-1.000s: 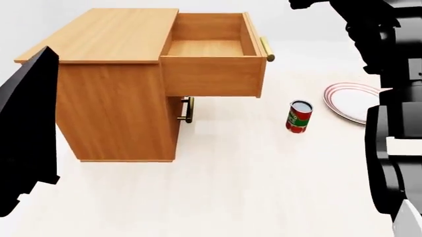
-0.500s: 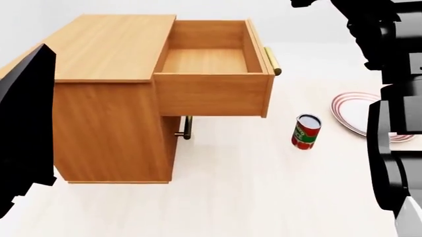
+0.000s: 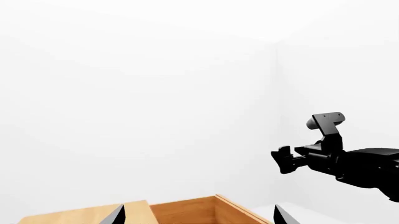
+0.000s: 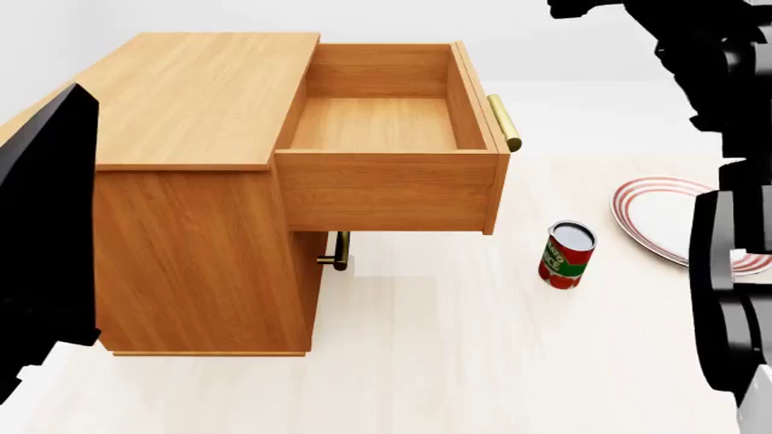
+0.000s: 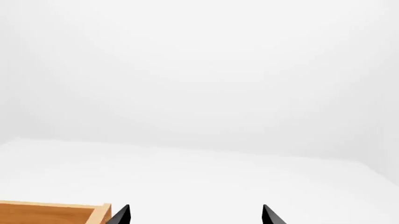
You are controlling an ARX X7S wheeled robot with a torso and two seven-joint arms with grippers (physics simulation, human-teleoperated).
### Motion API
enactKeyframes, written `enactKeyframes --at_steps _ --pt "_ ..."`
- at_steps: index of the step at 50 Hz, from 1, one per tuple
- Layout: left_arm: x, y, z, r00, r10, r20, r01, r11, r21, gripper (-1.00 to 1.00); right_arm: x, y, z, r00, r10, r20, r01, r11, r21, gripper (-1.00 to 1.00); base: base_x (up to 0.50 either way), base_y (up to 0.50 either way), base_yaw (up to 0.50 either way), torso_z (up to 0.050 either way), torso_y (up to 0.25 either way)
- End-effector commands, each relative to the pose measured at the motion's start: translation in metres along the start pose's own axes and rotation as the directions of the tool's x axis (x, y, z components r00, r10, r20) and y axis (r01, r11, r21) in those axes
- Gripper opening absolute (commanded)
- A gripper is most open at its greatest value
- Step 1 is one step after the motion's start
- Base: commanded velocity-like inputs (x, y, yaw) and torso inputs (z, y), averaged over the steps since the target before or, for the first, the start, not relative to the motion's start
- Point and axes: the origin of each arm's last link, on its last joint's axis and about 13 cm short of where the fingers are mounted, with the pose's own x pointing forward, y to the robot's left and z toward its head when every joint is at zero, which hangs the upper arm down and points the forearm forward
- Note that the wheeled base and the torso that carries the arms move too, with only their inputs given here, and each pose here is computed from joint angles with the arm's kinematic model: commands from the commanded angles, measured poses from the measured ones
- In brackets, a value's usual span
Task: Put the bowl in the top drawer of the cabinet.
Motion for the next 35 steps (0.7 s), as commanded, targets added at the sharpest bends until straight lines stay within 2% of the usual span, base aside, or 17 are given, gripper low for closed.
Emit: enactKeyframes --at_steps 1,13,25,30,35 --pt "-0.005 0.000 -0.001 1.000 0.013 0.002 -0.013 1.000 -0.007 1.00 -0.020 -0.023 -0.007 0.997 -0.068 -0.037 0.067 0.998 -0.013 1.00 0.00 0.00 0.00 0.000 0.000" --pt "-0.007 -0.004 -0.004 1.000 0.005 0.012 -0.005 1.000 -0.023 1.00 -0.069 -0.062 -0.017 0.975 -0.199 -0.103 0.193 0.979 -0.066 1.00 0.00 0.00 0.00 0.000 0.000" --pt "-0.011 -0.006 -0.006 1.000 -0.003 0.009 0.003 0.999 -0.040 1.00 -0.121 -0.089 -0.032 0.938 -0.291 -0.191 0.271 0.955 -0.121 1.00 0.00 0.00 0.00 0.000 0.000" --pt "-0.011 -0.007 -0.007 1.000 -0.006 0.010 0.007 0.999 -0.044 1.00 -0.143 -0.097 -0.036 0.916 -0.316 -0.248 0.273 0.943 -0.191 1.00 0.00 0.00 0.00 0.000 0.000" --pt "-0.011 -0.008 -0.007 1.000 -0.011 0.016 0.012 0.999 -0.048 1.00 -0.164 -0.109 -0.036 0.883 -0.364 -0.296 0.278 0.914 -0.295 1.00 0.00 0.00 0.00 0.000 0.000"
